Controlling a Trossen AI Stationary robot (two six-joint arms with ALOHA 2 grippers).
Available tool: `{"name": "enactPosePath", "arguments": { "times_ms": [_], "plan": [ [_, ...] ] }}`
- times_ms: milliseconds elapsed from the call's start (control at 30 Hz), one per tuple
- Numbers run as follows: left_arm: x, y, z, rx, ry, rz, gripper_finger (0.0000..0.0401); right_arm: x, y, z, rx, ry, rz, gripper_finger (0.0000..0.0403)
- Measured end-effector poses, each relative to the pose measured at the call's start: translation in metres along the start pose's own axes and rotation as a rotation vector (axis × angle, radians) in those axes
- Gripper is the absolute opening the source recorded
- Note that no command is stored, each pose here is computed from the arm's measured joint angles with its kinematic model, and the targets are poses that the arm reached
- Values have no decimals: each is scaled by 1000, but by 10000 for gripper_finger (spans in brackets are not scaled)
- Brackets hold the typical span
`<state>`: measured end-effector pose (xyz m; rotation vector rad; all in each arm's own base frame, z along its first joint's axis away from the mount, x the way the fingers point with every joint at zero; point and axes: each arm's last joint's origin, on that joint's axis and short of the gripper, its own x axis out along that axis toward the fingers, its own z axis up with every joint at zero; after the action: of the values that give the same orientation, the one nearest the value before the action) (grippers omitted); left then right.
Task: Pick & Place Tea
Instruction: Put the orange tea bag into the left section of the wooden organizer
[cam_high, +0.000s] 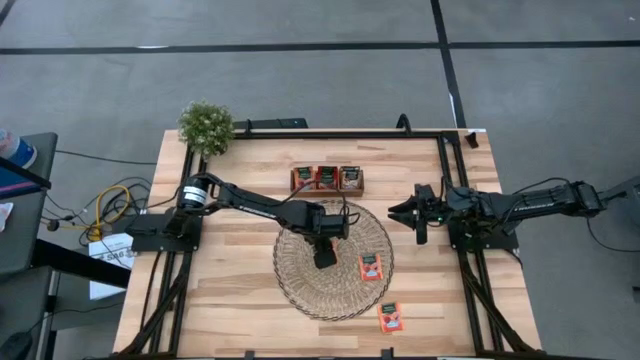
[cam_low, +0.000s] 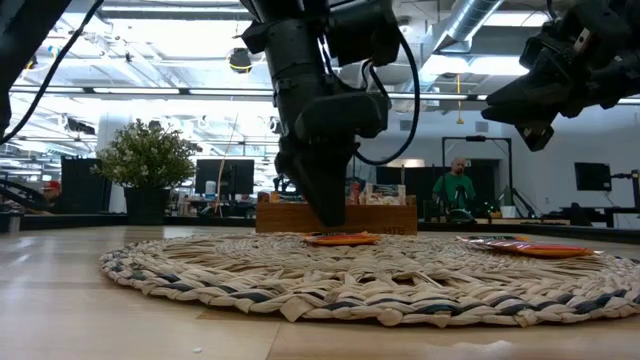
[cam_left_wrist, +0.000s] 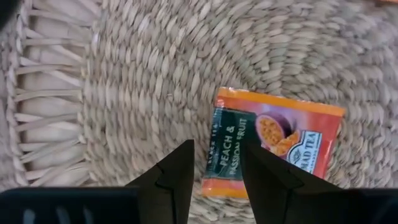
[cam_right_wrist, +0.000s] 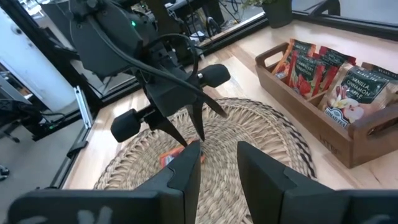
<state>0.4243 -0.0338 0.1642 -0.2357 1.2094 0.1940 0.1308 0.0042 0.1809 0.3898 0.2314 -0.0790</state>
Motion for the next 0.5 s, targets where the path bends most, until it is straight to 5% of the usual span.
{"name": "enactPosePath", "arguments": {
  "times_ms": [500],
  "plan": [
    [12,0,-4,-3,49,5,117,0,0,0,0,0,1,98]
  ]
}}
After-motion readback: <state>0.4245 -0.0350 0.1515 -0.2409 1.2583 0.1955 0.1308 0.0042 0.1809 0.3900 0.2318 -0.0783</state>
